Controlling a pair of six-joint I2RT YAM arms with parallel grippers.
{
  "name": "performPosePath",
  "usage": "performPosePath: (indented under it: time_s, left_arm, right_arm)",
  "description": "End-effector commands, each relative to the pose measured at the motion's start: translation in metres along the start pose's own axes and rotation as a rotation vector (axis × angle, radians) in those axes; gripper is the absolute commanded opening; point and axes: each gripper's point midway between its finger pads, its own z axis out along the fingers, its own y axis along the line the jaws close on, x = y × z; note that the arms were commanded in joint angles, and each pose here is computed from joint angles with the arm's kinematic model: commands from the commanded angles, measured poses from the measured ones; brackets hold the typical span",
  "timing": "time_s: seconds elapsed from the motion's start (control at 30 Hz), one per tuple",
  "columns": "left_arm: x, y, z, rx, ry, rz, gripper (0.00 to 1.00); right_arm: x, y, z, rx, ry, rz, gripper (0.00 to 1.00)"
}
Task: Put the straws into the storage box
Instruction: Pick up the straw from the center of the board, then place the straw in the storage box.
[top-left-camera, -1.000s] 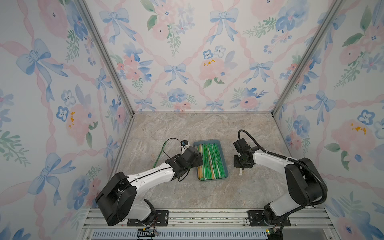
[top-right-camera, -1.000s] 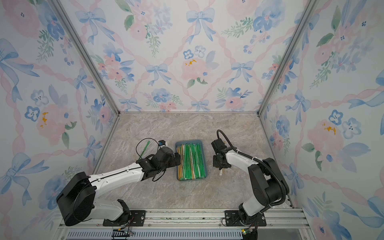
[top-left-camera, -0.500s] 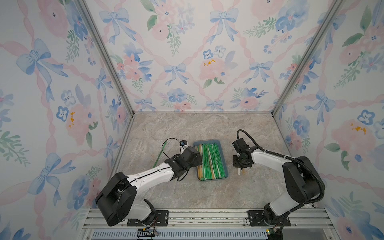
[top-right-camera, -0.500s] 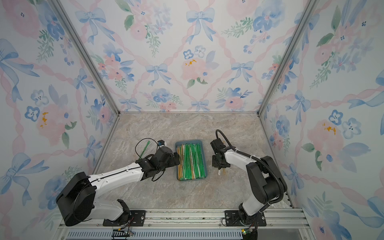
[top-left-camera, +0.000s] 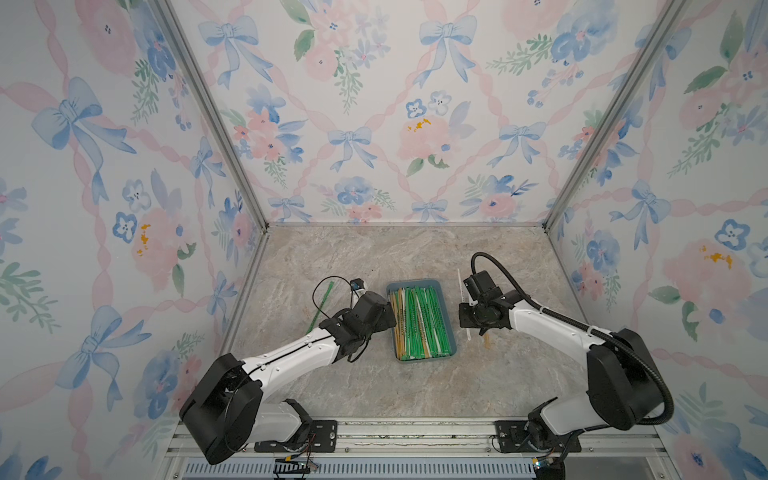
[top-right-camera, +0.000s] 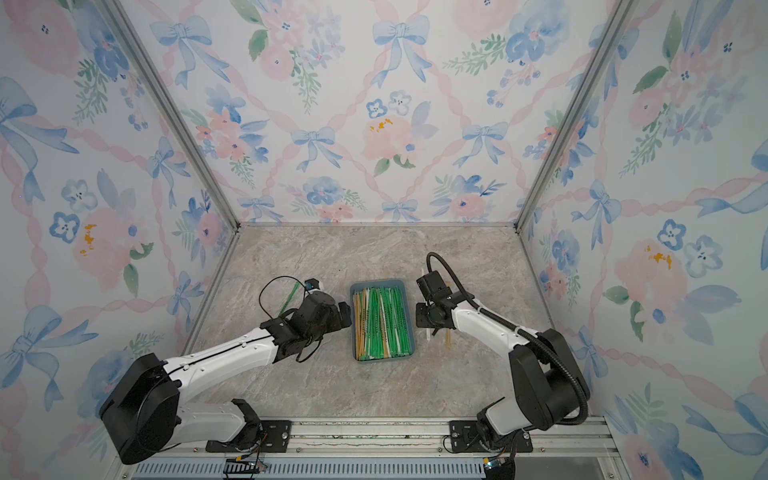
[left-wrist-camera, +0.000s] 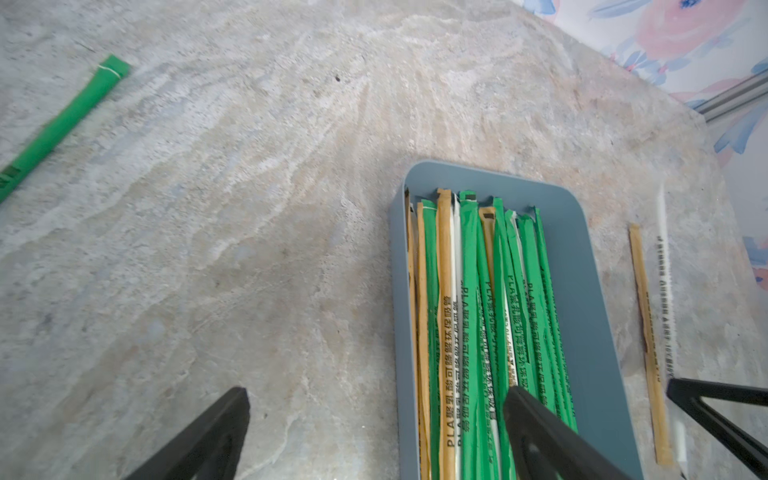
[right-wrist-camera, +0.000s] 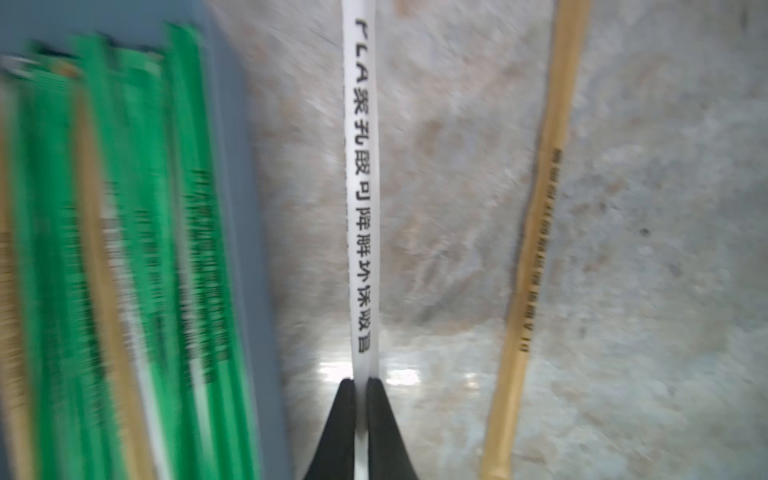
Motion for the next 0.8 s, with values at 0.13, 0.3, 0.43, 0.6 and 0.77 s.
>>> performPosePath:
  time_s: [0.13, 0.3, 0.43, 0.6, 0.77]
  left_arm:
    - [-0.012, 0.034, -0.005, -0.052, -0.037, 0.0, 0.98]
    - [-0.014, 0.05, -0.004, -0.069, -0.03, -0.019, 0.98]
    - [-0.014, 0.062, -0.004, -0.095, -0.035, -0.032, 0.98]
    - [-0.018, 0.075, -0.001, -0.132, -0.031, -0.032, 0.96]
    - [-0.022, 0.095, 0.007, -0.222, -0.011, 0.0, 0.93]
  right_arm:
    - [0.005, 0.098, -0.009, -0.289, -0.001, -0.071, 0.1]
    - [0.023, 0.097, 0.014, -0.213, 0.078, -0.088, 0.1]
    - [0.029, 0.085, 0.022, -0.141, 0.102, -0.092, 0.12]
    - [0.032, 0.072, 0.022, -0.072, 0.112, -0.114, 0.13]
    - [0.03, 0.065, 0.018, -0.037, 0.107, -0.128, 0.21]
